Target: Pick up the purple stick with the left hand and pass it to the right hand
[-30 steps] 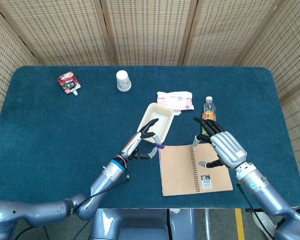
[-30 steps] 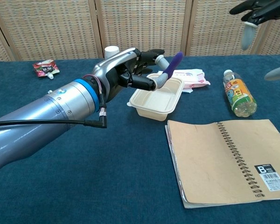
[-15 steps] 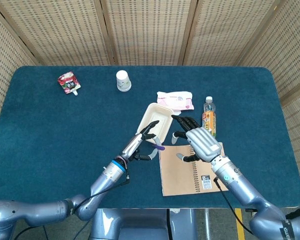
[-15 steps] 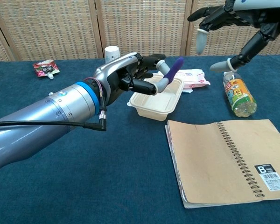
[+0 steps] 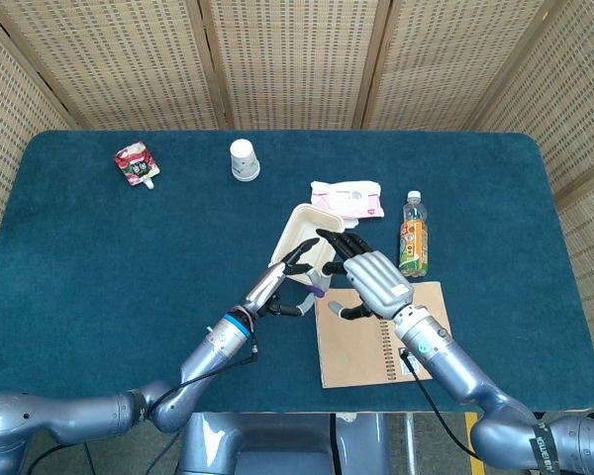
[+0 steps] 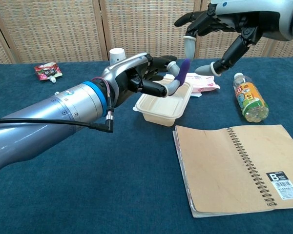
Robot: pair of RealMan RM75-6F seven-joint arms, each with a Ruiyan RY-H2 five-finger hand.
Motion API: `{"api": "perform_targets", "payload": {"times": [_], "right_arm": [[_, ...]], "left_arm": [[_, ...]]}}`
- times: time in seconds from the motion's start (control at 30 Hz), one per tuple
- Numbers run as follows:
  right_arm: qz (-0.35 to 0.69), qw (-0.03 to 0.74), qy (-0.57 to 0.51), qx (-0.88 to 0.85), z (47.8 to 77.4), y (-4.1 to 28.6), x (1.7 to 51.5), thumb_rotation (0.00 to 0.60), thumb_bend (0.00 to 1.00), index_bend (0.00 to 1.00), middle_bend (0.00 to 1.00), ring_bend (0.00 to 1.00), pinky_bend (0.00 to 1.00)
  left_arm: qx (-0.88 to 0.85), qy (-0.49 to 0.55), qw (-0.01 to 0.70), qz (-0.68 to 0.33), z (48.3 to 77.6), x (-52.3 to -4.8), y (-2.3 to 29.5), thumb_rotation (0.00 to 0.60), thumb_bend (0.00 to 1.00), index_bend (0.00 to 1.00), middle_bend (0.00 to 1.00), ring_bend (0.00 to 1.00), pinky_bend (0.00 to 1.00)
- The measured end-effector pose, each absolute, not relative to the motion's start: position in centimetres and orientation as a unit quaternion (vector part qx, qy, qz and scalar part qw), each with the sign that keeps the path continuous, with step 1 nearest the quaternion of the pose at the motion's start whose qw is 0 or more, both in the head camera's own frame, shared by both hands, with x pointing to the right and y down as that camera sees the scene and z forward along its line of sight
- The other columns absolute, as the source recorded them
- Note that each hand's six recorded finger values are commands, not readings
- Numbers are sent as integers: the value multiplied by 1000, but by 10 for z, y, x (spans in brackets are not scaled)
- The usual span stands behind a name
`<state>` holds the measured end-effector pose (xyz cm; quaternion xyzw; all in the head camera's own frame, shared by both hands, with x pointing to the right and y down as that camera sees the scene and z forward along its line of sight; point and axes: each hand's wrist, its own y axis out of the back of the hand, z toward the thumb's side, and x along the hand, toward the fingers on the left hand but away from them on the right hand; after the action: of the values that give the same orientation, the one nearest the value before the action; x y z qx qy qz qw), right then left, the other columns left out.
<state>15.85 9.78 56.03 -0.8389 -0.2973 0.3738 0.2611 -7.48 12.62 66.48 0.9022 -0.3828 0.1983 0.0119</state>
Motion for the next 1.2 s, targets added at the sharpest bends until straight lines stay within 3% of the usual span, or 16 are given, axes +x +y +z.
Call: {"api": "perform_targets", "payload": {"times": [1.2], "right_arm": [[388,261,-298,-832,563,97,152,600,461,529,0,0,0]], "left_arm": [[902,-380,15,203,665,-71,128,600,508,739,0,0,0]]}}
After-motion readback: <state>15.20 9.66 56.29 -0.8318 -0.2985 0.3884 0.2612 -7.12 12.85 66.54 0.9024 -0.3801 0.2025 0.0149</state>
